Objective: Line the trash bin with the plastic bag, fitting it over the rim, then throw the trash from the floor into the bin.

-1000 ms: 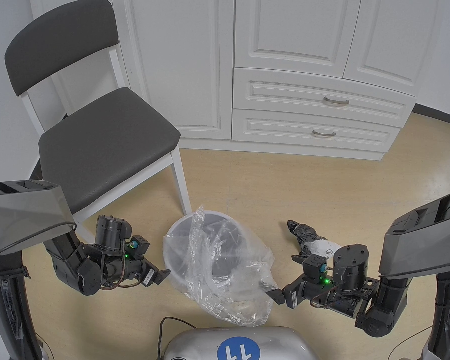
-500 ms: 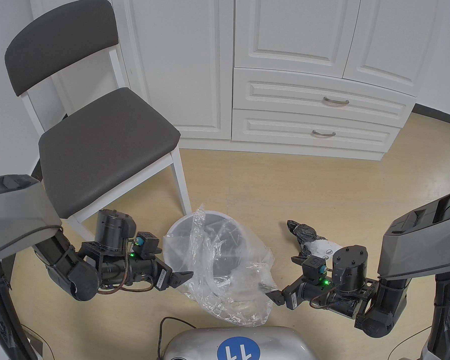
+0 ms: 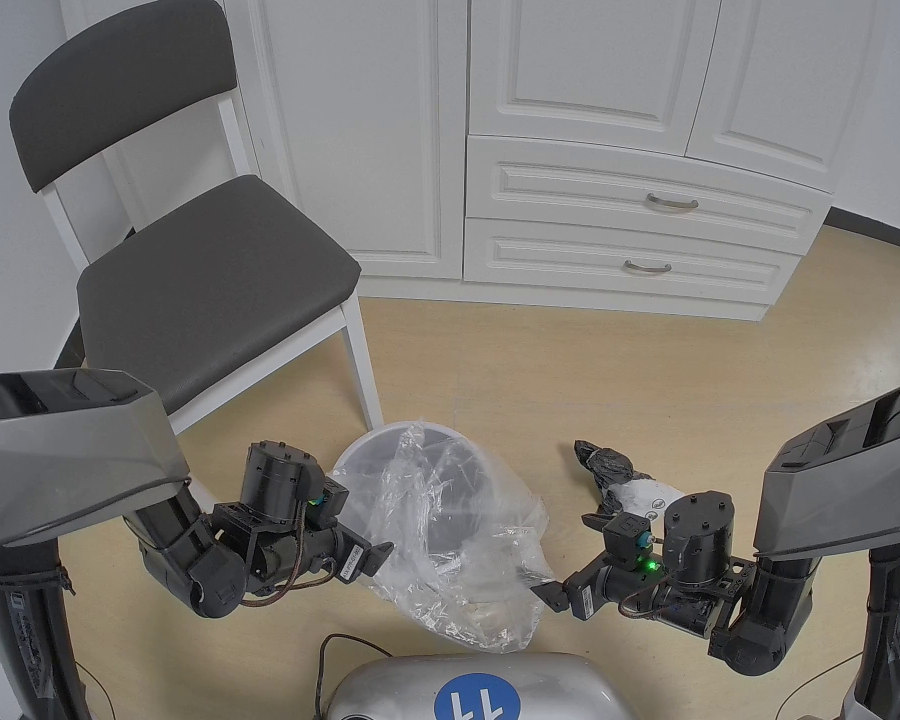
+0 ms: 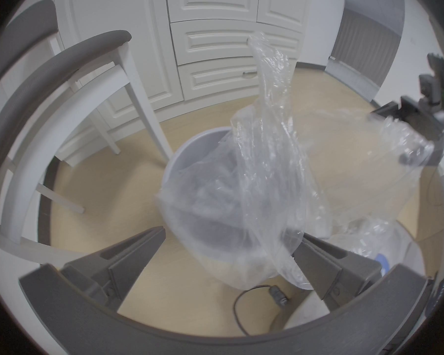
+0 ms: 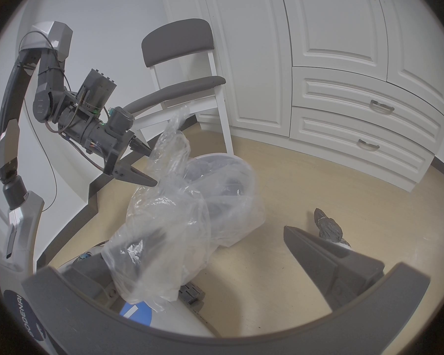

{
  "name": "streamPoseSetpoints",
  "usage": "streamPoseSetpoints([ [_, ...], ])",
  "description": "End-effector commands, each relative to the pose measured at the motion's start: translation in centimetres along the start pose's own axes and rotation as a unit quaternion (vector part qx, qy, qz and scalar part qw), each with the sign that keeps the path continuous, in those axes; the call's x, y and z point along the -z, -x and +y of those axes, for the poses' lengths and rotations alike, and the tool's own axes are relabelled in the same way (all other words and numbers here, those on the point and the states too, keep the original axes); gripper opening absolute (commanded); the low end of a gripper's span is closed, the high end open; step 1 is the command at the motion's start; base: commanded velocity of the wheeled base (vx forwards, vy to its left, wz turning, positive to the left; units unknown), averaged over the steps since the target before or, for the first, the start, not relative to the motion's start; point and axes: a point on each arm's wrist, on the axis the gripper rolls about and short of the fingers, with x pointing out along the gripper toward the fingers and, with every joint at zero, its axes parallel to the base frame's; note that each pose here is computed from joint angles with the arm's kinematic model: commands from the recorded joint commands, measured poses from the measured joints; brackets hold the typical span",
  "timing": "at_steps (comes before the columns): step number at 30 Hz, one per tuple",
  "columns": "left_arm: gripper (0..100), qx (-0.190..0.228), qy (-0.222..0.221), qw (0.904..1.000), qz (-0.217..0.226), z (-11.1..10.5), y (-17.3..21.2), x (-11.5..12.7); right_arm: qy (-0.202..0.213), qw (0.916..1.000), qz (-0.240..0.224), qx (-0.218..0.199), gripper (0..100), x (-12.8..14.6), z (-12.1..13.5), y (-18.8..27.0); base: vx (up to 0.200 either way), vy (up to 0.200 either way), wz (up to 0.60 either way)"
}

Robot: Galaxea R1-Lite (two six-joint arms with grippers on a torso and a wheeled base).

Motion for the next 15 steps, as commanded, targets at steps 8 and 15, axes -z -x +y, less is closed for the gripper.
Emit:
streamPoseSetpoints([
  [8,100,-0.123,-0.039,0.991,0.036,5.2,2.7,1.6,0.02,0.9996,0.014,0.012,100,0.6,-0.7,0.8,0.0,0.0,0.0],
  [15,100,-0.144,-0.027,0.9886,0.034,6.8,4.2,1.7,0.07,0.9958,0.056,0.016,100,2.0,-1.2,1.7,0.0,0.0,0.0],
])
